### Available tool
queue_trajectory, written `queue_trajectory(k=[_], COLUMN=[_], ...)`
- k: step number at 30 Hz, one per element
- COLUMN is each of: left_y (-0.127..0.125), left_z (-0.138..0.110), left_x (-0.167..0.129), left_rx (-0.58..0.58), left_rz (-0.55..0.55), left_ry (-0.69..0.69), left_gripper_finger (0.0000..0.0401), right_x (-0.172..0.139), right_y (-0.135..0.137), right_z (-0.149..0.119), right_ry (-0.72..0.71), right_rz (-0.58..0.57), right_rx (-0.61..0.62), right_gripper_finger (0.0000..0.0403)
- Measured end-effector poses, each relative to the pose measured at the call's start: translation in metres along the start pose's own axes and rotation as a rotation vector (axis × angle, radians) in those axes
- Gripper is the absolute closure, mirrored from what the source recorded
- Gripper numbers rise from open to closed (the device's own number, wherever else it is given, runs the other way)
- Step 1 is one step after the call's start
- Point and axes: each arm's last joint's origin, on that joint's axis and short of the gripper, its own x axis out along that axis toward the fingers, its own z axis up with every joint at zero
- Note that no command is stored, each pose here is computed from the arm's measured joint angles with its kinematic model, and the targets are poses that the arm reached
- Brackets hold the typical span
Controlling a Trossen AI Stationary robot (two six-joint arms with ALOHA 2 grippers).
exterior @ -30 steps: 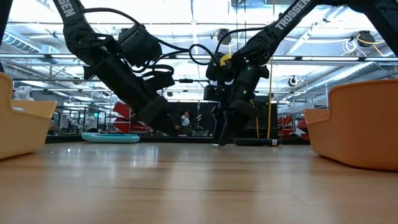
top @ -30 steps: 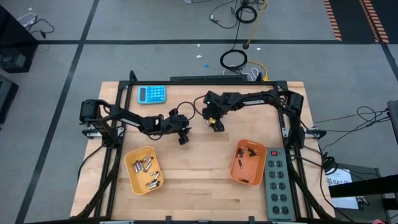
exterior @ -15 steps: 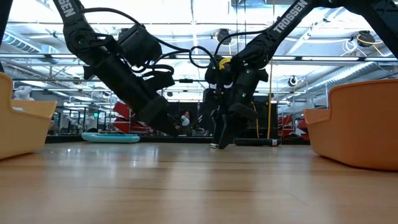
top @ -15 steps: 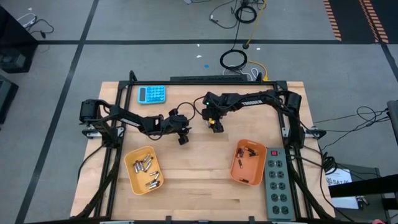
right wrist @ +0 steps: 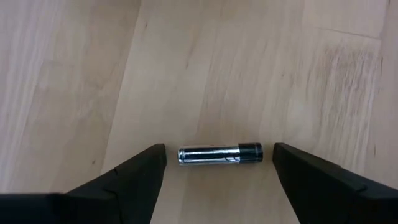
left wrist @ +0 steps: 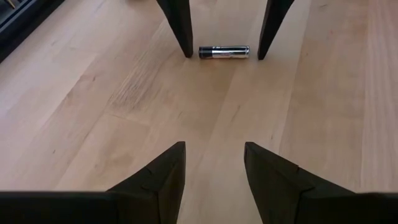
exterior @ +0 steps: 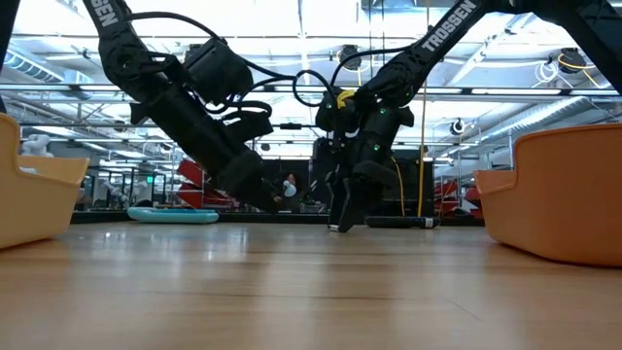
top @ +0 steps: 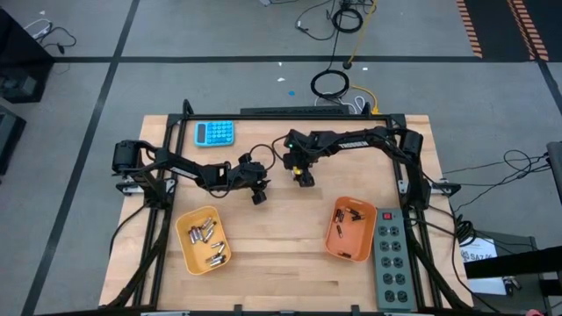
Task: Sort batteries
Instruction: Put the silver battery into the yellow bin
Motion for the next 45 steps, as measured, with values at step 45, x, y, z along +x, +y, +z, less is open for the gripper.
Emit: queue_trajectory(k=[45], left_y=[-0.001], left_z=[0.000], left_x=[0.000], left_rx=[0.049], left_rz=[-0.028], left_ry=[-0.002], left_gripper_finger=[0.0228], right_x=[0.001], right_y=[0.012], right_z=[0.003], right_ry=[0.054], right_rz=[-0.010], right_rx=[-0.056], right_gripper_finger=[0.0239])
